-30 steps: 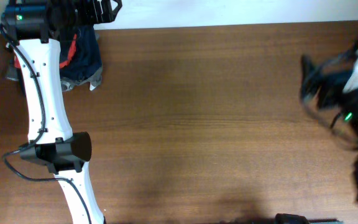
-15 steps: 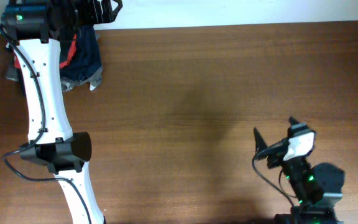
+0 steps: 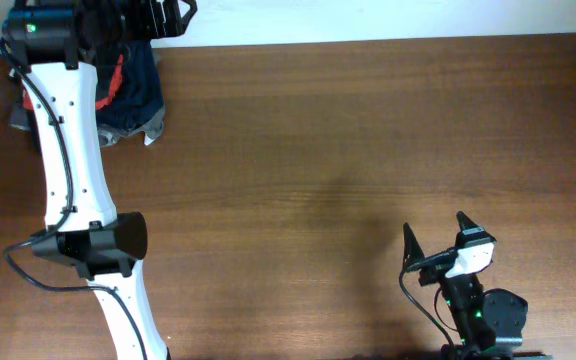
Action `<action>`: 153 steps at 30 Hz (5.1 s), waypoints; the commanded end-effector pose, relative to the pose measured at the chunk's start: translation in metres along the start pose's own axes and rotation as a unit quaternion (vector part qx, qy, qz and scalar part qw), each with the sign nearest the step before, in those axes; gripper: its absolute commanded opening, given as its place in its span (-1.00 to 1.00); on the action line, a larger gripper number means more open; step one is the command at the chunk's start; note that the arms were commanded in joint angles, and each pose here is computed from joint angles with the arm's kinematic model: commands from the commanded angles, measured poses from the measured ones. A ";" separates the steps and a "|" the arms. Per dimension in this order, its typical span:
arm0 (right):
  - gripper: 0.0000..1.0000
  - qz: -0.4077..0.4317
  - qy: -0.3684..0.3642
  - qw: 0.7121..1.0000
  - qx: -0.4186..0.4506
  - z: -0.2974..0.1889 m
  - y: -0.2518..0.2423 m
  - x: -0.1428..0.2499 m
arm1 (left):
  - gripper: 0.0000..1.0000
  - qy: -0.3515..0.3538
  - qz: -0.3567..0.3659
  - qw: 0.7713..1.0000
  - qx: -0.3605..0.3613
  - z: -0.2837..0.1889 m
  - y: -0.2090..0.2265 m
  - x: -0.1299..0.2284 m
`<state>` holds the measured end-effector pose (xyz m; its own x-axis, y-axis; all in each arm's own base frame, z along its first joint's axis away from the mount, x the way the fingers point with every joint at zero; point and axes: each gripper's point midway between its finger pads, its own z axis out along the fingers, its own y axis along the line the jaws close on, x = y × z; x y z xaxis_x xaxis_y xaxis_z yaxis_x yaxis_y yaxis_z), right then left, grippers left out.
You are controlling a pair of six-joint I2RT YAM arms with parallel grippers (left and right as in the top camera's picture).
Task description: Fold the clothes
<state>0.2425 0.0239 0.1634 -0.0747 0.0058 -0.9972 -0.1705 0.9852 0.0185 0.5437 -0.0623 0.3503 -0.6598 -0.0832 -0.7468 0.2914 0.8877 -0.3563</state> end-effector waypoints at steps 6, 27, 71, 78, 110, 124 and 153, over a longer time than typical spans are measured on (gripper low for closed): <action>0.97 0.007 -0.001 1.000 0.027 0.000 -0.009 0.003 | 0.98 -0.010 0.012 1.000 0.007 -0.010 -0.010 -0.005; 0.97 0.007 -0.001 1.000 0.027 0.000 -0.009 0.003 | 0.98 -0.010 0.009 1.000 -0.017 -0.008 0.002 -0.005; 0.97 0.007 -0.001 1.000 0.027 0.000 -0.009 0.003 | 0.98 -0.172 0.066 0.970 -0.156 -0.078 0.056 0.238; 0.97 0.007 -0.001 1.000 0.027 0.000 -0.009 0.003 | 0.98 -0.239 0.088 0.951 -0.176 -0.102 0.050 0.285; 0.97 0.007 -0.001 1.000 0.027 0.000 -0.009 0.003 | 0.98 -0.288 0.118 0.935 -0.171 -0.115 0.030 0.334; 0.97 0.007 -0.001 1.000 0.027 0.000 -0.009 0.003 | 0.98 -0.299 0.118 0.929 -0.183 -0.124 0.031 0.336; 0.98 0.007 -0.001 1.000 0.027 0.000 -0.009 0.003 | 0.98 -0.299 0.119 0.929 -0.181 -0.124 0.030 0.335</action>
<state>0.2438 0.0158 0.1628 -0.0741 0.0102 -0.9972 -0.1232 0.9922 0.0193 0.2459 -0.0069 0.1595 -0.0755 -0.0210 -0.9969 0.0556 0.9981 -0.0253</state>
